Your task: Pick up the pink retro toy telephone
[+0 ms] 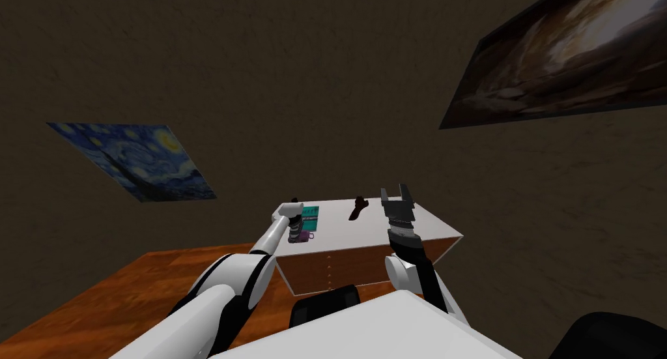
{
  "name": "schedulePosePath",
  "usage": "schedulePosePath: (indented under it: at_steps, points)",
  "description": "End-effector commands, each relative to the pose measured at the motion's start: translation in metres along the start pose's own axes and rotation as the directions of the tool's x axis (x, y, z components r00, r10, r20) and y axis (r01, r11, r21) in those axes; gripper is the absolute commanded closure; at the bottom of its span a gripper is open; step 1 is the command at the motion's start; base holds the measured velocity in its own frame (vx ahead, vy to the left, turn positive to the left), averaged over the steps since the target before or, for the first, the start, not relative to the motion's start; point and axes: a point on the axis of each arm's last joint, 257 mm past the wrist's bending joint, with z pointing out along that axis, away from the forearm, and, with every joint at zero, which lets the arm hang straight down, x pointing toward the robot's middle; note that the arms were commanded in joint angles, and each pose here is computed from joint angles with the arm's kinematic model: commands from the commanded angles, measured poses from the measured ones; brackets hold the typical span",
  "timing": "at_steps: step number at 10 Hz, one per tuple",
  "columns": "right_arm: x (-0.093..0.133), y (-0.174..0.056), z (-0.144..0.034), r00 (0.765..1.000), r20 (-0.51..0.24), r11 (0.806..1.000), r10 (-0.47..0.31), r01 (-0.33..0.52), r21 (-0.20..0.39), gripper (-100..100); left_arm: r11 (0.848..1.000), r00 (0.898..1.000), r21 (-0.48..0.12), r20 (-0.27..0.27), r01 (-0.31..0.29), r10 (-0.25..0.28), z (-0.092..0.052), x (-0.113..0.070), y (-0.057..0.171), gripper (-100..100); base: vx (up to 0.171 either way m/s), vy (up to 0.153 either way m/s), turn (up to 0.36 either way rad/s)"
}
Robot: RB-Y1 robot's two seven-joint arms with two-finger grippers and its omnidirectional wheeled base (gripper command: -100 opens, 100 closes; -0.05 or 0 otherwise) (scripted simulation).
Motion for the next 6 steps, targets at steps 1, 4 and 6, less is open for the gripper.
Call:
schedulePosePath:
  at_steps: [1,4,6]
  points:
    - [0.0,0.0,0.0,1.0,0.0,1.0,0.0,0.0,0.0,0,1.0,1.0,-0.001,0.001,-0.011,0.011,-0.003,0.025,-0.002,100,0.03,0.143,0.088]
    - [0.0,0.0,0.0,1.0,0.0,1.0,0.0,0.0,0.0,0,1.0,1.0,0.008,0.0,-0.026,0.026,-0.011,0.06,-0.005,100,0.02,0.122,0.065]
    - [0.0,0.0,0.0,1.0,0.0,1.0,0.0,0.0,0.0,0,1.0,1.0,0.003,0.0,-0.023,0.023,-0.01,0.055,-0.003,0,0.005,0.021,-0.002]
